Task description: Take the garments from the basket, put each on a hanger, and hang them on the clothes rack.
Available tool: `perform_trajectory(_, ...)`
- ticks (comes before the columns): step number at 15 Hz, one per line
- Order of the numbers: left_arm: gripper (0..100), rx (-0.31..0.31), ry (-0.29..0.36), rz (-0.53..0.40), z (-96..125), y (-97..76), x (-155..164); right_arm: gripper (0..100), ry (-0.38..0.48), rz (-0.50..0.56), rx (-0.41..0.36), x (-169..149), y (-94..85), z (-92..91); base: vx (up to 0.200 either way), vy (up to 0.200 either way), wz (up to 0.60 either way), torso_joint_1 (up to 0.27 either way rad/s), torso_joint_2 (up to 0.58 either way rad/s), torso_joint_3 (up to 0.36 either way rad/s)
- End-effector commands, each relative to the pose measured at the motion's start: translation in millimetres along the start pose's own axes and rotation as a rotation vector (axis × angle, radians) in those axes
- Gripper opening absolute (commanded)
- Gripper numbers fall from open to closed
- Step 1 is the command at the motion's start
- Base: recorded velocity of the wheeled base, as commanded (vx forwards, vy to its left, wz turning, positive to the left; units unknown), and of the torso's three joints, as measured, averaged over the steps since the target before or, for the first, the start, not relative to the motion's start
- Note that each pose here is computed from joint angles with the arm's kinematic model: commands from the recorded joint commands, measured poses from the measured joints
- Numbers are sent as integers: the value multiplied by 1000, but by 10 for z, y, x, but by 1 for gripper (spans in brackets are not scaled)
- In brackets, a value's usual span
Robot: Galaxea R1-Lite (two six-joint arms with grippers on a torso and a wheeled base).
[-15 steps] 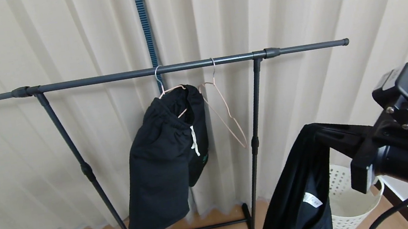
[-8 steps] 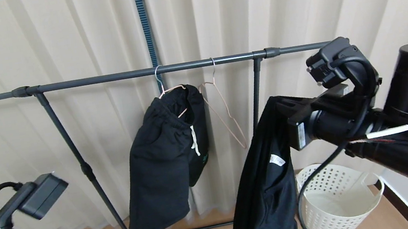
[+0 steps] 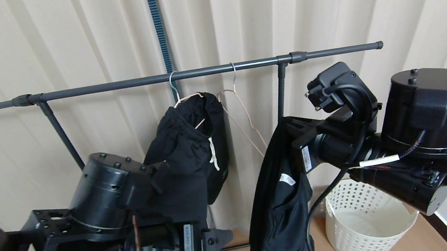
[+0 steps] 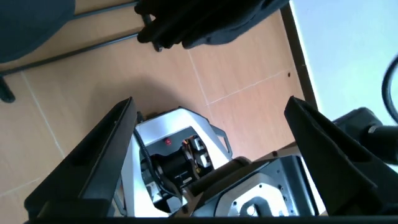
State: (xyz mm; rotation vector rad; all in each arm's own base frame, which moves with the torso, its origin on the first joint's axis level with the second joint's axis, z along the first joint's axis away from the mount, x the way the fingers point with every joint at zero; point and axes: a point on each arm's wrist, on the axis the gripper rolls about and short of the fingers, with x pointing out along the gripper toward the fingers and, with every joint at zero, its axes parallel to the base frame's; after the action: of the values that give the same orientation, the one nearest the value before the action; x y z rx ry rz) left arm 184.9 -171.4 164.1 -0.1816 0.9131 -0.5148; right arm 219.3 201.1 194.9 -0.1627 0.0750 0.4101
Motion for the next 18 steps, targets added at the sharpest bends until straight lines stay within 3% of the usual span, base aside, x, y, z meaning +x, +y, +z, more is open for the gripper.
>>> perform_trajectory(1, 100, 9, 49, 2, 33, -133, 276, 0, 1, 15, -2, -20, 40, -7, 0, 0, 0, 0, 0, 0)
perform_trajectory(3, 100, 37, 70, -18, 10, -263, 385, 0, -1, 57, 16, -81, 153, -4, 0, 0, 0, 0, 0, 0)
perform_trajectory(7, 100, 33, 96, -6, 48, -314, 637, 0, 4, 76, 20, -136, 258, -19, 0, 0, 0, 0, 0, 0)
perform_trajectory(13, 100, 25, 89, 58, 112, -325, 1004, 0, 5, 99, 22, -178, 318, -27, 0, 0, 0, 0, 0, 0)
perform_trajectory(15, 100, 27, 75, 146, 104, -279, 1156, 0, -2, 98, 25, -189, 310, -6, 0, 0, 0, 0, 0, 0)
perform_trajectory(18, 100, 22, 89, 177, 74, -214, 1208, 0, -22, 94, 35, -225, 280, 52, 0, 0, 0, 0, 0, 0)
